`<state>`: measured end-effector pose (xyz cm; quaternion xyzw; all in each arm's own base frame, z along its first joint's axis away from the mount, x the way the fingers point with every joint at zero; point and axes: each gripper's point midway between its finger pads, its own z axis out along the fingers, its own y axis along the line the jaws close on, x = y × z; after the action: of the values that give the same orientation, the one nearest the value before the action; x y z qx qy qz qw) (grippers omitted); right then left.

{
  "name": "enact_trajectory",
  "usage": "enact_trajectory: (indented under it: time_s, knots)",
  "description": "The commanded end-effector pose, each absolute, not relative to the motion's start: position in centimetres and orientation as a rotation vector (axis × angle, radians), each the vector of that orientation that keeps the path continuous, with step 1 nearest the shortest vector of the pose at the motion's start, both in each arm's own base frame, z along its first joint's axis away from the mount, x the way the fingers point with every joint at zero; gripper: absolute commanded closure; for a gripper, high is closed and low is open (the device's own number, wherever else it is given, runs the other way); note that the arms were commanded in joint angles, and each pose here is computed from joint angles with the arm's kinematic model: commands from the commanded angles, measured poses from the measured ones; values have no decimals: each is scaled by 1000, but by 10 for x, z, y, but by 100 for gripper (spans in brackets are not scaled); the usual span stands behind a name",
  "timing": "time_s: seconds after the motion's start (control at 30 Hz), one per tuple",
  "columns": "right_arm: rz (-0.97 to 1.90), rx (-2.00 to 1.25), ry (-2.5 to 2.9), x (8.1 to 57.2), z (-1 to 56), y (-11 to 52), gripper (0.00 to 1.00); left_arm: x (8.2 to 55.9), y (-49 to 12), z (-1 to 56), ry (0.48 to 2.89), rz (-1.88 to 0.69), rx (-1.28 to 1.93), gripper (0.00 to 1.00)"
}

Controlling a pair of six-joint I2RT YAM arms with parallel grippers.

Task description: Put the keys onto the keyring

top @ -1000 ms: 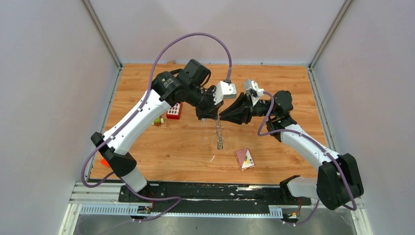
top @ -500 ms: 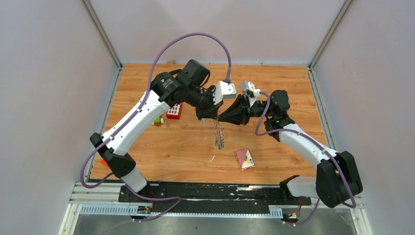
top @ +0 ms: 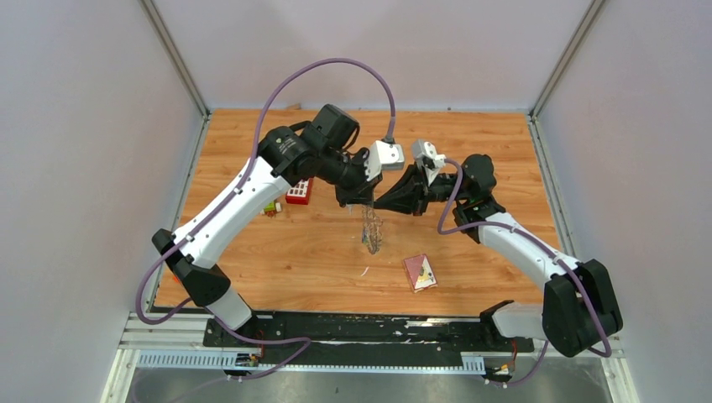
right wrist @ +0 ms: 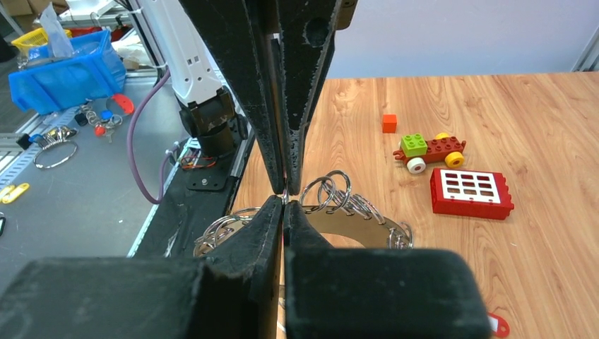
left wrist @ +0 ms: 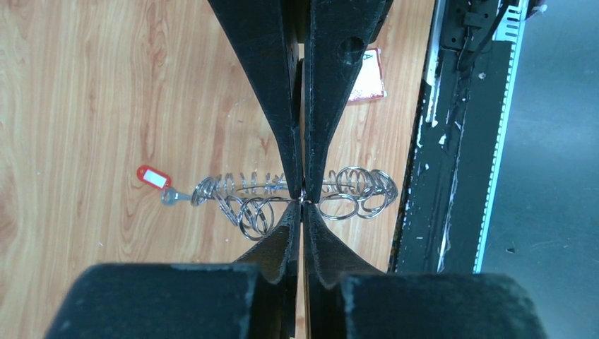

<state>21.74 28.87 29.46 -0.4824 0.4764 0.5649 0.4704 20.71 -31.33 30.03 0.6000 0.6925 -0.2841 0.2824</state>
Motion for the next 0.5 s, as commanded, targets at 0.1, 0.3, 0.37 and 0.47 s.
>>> enact_trajectory:
  time_s: [0.1, 0.3, 0.37, 0.47]
  knots:
    - [1264, -1373, 995, 202, 313, 280, 100, 195, -305, 334, 1676, -762, 1609, 67]
    - [1347, -1535, 938, 170, 311, 268, 100, 191, -288, 339, 1585, -678, 1635, 51]
    - [1373, -1546, 902, 163, 313, 266, 100, 191, -285, 339, 1563, -658, 1642, 50]
    - [1375, -1553, 874, 159, 313, 265, 100, 189, -284, 336, 1528, -655, 1655, 50]
